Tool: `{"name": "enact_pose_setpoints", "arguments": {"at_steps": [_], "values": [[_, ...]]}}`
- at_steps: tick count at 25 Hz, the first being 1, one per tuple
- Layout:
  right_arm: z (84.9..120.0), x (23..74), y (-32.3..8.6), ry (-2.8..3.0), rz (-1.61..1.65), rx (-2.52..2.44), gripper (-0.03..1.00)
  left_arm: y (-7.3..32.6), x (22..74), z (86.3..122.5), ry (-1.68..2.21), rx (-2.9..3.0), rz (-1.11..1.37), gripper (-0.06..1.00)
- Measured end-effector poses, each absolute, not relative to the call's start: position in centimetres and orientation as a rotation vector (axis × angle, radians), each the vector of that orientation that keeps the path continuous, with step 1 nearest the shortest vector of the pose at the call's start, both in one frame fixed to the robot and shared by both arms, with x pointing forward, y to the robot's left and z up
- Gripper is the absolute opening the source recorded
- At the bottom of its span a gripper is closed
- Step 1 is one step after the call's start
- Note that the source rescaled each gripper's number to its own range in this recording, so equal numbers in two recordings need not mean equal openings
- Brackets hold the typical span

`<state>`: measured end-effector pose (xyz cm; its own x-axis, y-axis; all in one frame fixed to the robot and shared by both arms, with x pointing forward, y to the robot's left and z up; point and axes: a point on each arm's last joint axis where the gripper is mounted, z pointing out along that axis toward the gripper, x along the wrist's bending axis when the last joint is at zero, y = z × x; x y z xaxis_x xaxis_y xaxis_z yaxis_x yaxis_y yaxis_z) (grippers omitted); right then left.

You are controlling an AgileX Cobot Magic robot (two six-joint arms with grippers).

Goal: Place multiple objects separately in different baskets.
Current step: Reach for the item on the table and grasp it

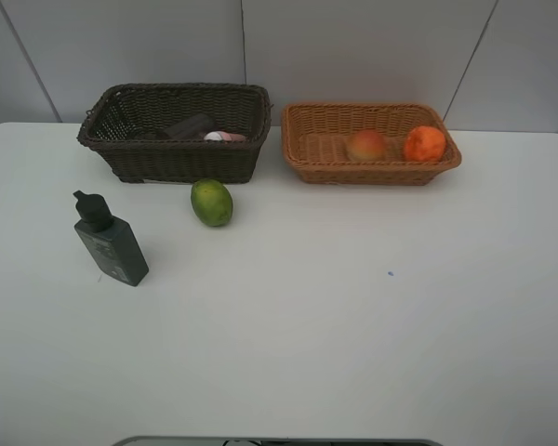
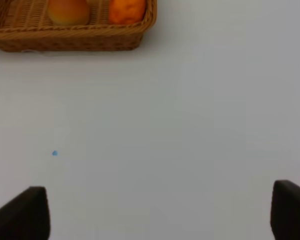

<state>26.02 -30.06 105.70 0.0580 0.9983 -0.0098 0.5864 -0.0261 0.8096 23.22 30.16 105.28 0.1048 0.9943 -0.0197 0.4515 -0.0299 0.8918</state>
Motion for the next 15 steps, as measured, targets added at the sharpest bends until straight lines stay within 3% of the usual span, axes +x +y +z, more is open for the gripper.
{"name": "enact_pose_setpoints", "arguments": {"at_steps": [15], "values": [[105.70,26.02,-30.06,1.600,0.806,1.688,0.91,30.21,23.23,105.28,1.457,1.599,0.879,0.99]]}}
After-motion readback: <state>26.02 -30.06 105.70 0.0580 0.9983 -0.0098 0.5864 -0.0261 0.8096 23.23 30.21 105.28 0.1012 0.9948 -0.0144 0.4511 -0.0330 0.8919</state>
